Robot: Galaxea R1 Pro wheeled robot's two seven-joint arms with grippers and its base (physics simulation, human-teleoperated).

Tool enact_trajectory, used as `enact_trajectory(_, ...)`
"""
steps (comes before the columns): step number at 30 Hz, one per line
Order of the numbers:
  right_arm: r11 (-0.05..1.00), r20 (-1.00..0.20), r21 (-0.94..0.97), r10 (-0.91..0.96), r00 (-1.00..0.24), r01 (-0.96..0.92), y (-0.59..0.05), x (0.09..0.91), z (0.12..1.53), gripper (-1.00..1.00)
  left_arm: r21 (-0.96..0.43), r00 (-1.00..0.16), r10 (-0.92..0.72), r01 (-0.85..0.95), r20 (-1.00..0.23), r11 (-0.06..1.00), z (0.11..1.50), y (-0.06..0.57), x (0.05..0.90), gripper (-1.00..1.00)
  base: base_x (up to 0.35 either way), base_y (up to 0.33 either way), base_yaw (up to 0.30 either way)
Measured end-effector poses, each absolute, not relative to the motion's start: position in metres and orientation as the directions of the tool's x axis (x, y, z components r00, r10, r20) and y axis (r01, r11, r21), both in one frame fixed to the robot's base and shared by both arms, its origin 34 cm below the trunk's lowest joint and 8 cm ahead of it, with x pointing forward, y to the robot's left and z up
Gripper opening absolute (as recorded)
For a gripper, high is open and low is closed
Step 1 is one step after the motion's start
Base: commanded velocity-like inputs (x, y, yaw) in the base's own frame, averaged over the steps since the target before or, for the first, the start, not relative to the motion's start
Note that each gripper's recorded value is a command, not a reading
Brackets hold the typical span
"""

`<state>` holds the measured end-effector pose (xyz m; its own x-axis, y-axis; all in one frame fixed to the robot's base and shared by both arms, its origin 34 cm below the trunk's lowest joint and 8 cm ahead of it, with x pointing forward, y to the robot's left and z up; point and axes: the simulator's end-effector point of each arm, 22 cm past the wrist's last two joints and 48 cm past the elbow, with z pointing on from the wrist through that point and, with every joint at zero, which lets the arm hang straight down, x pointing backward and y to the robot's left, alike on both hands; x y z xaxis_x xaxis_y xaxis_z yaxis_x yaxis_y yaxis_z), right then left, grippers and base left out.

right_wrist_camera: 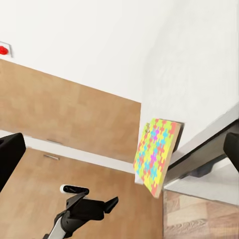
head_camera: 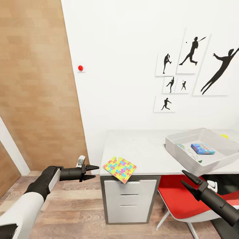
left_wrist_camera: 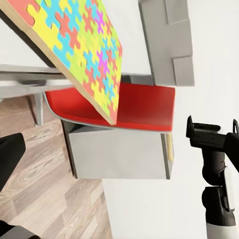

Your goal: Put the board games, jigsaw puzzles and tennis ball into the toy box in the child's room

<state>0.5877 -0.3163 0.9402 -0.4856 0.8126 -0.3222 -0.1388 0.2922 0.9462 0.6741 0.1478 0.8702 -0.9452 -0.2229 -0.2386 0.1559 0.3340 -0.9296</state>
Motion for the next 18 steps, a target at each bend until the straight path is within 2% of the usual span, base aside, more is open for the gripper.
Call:
enact_trajectory(6, 0.291, -0.338, 0.941, 0.785, -0.519, -0.173, -0.306, 0.581, 0.954, 1.00, -0.930, -0.945, -0.223, 0.156, -0.238, 0.334, 0.870, 0.147, 0.674, 1.00, -0.085, -0.158, 0.000)
enact_trajectory(9, 0.250, -0.317, 0.948, 0.754, -0.576, -0.196, -0.293, 0.573, 0.962, 1.00, -0.930, -0.945, -0.223, 0.157, -0.239, 0.334, 0.870, 0.148, 0.674, 1.00, -0.016, -0.040, 0.000)
enact_trajectory(18, 0.235, -0.317, 0.948, 0.750, -0.580, -0.214, -0.290, 0.572, 0.968, 1.00, -0.929, -0.945, -0.223, 0.157, -0.240, 0.335, 0.870, 0.148, 0.674, 1.00, -0.003, -0.043, 0.000)
